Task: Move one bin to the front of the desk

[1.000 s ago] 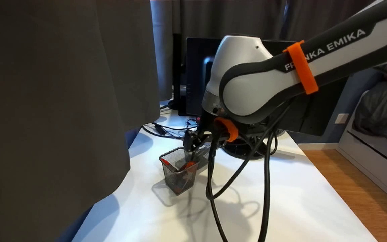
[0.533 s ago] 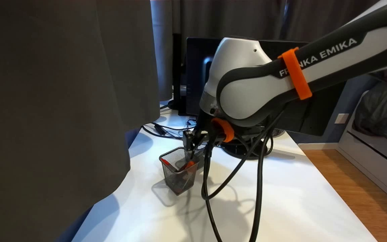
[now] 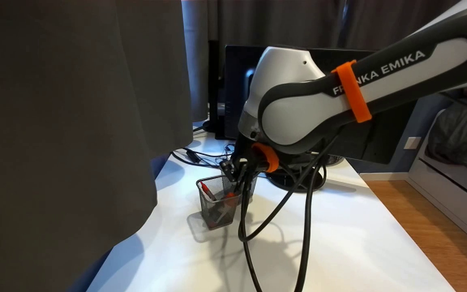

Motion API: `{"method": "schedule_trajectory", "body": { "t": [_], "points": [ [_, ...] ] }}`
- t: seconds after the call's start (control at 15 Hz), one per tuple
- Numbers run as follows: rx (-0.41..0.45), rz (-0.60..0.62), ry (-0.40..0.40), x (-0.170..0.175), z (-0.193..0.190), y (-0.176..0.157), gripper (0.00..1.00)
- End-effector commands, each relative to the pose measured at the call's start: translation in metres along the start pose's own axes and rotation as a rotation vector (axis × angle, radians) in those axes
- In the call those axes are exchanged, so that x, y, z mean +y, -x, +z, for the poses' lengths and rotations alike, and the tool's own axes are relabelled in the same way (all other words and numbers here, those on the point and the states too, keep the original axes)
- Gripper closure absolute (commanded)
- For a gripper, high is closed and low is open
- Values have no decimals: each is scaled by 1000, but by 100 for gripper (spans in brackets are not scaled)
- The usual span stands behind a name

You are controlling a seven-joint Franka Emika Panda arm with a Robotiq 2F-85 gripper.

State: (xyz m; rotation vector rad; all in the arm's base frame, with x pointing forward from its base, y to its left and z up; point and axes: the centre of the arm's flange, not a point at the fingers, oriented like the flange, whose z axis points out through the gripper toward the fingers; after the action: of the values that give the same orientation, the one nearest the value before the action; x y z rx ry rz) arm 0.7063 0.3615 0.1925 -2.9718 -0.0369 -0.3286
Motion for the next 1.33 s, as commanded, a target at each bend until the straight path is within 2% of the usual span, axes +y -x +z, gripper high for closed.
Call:
{"method": "schedule_trajectory", "body": {
  "t": [0.0,0.27,0.53,0.6,0.67,0.87,1.13,1.27],
  "points": [
    [-21,-7,-21,-13,4,-8,98],
    [21,-133,-60,-26,-36,0,98],
    [1,-300,-71,-22,-83,16,98],
    [-6,-349,-101,-18,-94,24,98],
    [-13,-387,-115,17,-106,20,98],
    [-60,-469,-168,50,-118,29,98],
    [-114,-481,-268,121,-127,45,98],
    [-149,-484,-292,157,-131,58,98]
  ]
}}
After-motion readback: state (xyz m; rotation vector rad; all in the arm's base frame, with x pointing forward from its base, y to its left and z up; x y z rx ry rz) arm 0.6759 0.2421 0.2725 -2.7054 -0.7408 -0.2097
